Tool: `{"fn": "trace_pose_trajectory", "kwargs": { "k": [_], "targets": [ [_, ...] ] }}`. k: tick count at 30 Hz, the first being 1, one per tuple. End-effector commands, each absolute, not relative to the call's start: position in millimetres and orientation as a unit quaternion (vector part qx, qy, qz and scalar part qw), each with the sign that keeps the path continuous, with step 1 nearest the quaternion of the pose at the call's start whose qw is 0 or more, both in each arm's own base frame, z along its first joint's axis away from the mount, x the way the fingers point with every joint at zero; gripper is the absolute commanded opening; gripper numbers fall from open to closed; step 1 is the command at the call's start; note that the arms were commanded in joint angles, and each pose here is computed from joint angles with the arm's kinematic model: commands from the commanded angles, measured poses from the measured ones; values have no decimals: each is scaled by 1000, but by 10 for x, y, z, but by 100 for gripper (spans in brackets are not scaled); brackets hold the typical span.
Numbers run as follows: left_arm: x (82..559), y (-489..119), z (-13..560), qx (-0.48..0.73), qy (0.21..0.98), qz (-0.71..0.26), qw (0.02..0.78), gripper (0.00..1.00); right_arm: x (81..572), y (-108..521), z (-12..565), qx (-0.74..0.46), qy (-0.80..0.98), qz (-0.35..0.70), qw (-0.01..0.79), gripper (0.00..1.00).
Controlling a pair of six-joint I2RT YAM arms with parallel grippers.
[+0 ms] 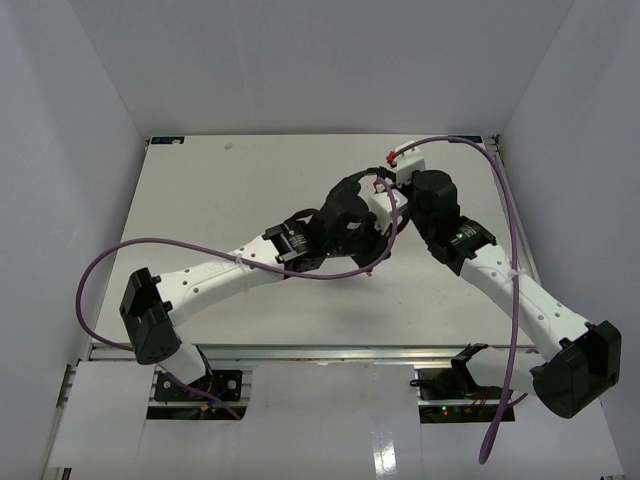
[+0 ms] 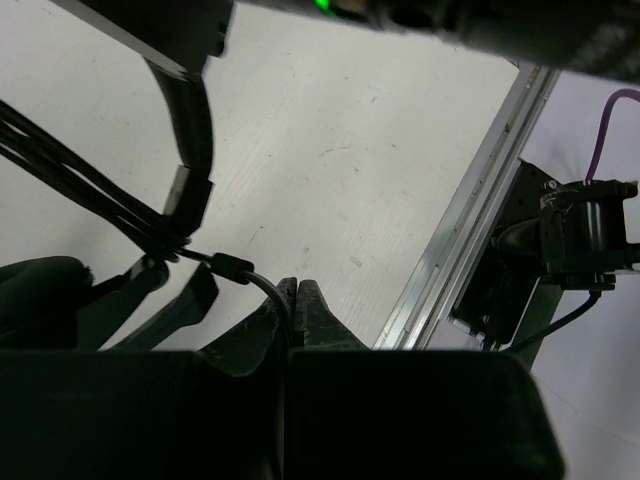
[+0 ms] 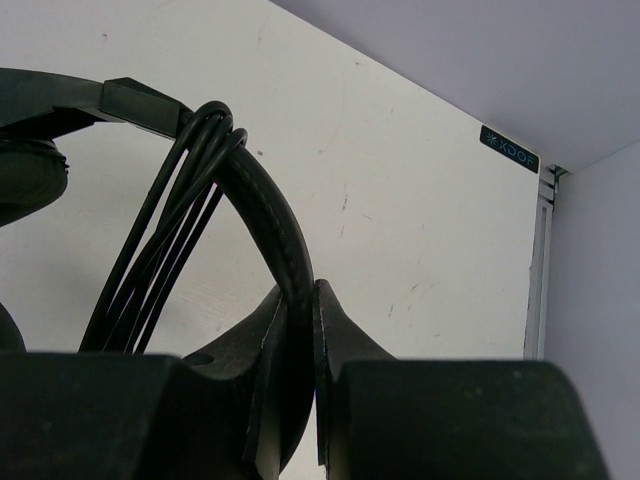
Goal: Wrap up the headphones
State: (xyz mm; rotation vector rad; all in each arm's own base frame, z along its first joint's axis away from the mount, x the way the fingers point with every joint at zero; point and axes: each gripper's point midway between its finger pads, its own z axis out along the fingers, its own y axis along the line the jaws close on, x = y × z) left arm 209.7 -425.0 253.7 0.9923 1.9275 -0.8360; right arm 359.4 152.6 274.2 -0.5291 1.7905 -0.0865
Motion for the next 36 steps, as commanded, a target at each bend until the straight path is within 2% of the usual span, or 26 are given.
{"fn": "trace_pose_trajectory", "kwargs": {
  "k": [1,8,15,27,33,36],
  "targets": [
    [2150,-4206,3210,355,722,-401,438,12,3600,1495,2986,-204,745,-36,635,8],
    [2240,-4101,3254,331,725,-433,420,17,3587,1534,2945,-210,746,-27,631,8],
    [2301,-4104,3347,317,716,-465,414,18,3564,1544,2923,-214,747,-25,629,8],
    [2728,-3711,3232,260,748,-424,440,18,3515,1556,2958,-216,745,-13,631,8],
    [3015,-3549,3255,234,755,-420,446,27,3487,1559,2948,-218,745,-9,630,8],
    [3125,-3494,3256,222,759,-423,443,29,3478,1563,2943,-220,745,-8,630,8]
  ]
}}
